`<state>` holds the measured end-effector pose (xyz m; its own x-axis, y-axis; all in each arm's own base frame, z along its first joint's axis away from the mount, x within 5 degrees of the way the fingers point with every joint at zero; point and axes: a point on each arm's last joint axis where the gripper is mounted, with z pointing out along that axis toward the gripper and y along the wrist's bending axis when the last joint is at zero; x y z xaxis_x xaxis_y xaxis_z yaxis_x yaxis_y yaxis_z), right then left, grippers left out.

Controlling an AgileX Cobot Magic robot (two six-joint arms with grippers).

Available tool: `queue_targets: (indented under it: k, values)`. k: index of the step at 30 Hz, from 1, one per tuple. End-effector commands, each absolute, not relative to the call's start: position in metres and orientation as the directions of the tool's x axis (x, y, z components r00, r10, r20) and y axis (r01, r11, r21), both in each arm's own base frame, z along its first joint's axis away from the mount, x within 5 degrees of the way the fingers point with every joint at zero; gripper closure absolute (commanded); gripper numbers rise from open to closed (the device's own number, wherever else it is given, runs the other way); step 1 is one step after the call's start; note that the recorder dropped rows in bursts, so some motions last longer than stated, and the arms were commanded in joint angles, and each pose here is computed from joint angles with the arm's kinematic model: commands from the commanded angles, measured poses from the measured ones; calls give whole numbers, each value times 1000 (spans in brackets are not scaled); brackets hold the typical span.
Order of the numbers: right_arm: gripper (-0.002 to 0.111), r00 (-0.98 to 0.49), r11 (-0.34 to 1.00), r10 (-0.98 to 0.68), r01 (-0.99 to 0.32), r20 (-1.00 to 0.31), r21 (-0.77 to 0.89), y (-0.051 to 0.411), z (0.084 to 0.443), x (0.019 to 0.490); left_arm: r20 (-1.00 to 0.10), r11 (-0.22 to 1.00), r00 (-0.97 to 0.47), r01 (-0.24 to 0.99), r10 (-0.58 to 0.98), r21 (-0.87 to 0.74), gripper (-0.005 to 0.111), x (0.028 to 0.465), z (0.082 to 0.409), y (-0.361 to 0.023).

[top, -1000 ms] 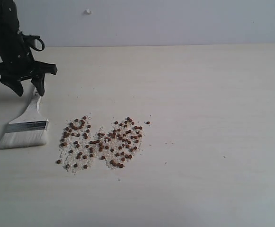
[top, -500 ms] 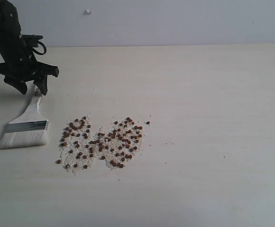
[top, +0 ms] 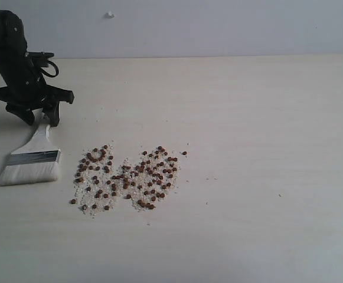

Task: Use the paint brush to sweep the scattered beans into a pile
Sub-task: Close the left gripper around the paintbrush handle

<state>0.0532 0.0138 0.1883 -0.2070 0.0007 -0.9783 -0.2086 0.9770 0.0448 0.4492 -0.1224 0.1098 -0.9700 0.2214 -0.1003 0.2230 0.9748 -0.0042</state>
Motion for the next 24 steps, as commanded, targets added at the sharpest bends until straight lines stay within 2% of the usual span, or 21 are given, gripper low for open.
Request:
queue_targets:
  k: [1, 7, 10, 17, 20, 24]
  values:
    - [108, -200, 978, 2, -206, -980, 44, 14, 187, 53, -94, 980, -977, 195, 192, -25, 52, 446, 108, -126]
    - [108, -200, 978, 2, -206, -980, 44, 14, 187, 53, -71, 983, -981, 182, 180, -25, 52, 444, 108, -126]
    - [108, -200, 978, 2, -206, -980, 44, 14, 187, 53, -71, 983, -981, 180, 178, -25, 56, 444, 108, -126]
    - [108, -200, 978, 2, -206, -980, 44, 14, 187, 53, -65, 979, -977, 204, 202, -23, 78, 443, 108, -126]
    - [108, -200, 978, 2, -206, -980, 44, 14, 187, 53, -63, 976, -975, 215, 213, -22, 104, 443, 108, -126]
    - [108, -200, 978, 2, -206, -980, 44, 14, 187, 53, -74, 975, -973, 223, 221, -22, 107, 444, 111, -126]
